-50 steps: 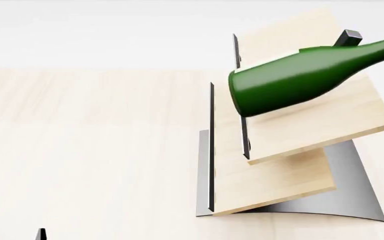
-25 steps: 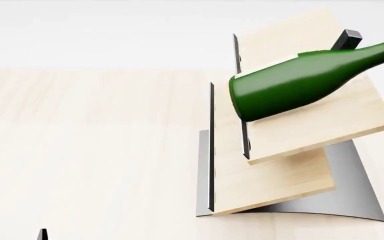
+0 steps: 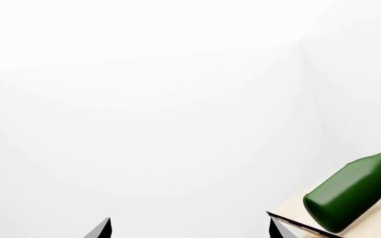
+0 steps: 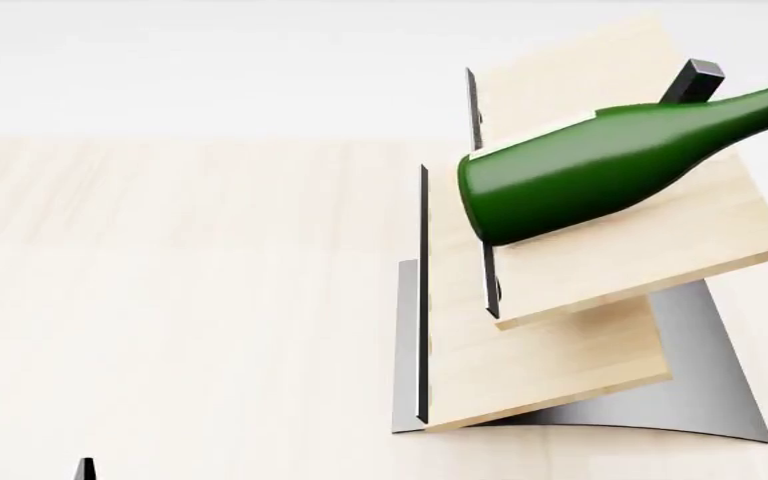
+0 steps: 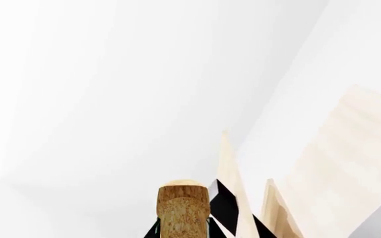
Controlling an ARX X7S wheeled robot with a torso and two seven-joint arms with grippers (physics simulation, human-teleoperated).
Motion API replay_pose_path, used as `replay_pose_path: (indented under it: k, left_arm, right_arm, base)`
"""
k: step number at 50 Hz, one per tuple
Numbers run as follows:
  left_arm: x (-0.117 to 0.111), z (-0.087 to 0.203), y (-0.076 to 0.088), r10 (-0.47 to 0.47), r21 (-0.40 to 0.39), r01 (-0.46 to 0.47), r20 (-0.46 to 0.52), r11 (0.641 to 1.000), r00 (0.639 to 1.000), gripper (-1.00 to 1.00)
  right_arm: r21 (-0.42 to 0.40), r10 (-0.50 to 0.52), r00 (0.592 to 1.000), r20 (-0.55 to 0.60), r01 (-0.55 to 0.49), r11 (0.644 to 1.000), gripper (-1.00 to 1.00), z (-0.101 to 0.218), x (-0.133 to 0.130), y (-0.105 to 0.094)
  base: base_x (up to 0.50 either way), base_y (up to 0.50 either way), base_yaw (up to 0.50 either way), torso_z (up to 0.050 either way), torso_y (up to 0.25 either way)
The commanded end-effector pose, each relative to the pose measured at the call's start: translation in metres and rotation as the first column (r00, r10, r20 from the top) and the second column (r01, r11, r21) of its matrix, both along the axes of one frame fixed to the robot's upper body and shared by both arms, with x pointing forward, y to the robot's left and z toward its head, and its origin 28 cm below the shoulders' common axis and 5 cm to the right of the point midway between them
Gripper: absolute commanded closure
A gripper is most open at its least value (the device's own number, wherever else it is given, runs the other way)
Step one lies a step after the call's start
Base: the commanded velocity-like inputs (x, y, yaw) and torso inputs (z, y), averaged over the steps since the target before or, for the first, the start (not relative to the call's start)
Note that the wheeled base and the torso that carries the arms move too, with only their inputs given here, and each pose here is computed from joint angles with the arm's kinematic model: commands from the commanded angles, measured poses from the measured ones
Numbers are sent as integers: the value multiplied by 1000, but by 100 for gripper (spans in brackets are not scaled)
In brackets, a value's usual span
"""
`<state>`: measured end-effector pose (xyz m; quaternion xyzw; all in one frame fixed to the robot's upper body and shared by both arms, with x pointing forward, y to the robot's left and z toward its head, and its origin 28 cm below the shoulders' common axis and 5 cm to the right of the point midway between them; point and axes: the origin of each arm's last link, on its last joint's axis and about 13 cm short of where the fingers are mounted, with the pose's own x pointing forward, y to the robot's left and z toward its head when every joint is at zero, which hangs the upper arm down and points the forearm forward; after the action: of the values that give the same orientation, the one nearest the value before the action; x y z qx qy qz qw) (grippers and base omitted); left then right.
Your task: Put the wine bottle on the wine rack.
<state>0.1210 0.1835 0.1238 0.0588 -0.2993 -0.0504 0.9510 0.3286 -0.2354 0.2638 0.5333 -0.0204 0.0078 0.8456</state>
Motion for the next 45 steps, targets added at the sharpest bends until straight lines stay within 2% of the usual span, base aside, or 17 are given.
replay_pose_path:
  k: [1,2,3,45]
  left_arm:
    - [0,0,0,0,0,0,0,1000,1000,-100]
    - [0,0,0,0,-1,0,0,1000,1000,-100]
    - [0,0,0,0,0,0,0,1000,1000,-100]
    - [0,0,0,-1,1,1,-1,1000,1000,-100]
  right_arm:
    - [-15,-5,1000,20,5,1000,100,2,0,-1]
    - [-16,-3,1000,20,3,1000,100,2,0,0]
    - [-21,0,1000,20,1,1000,-100,3,0,0]
    - [-8,-21,1000,22,21,1000,-100,-1,-1,-8]
  base:
    - [0,0,0,0,0]
    - [0,0,0,0,0]
    - [0,0,0,0,0]
    - [0,0,0,0,0]
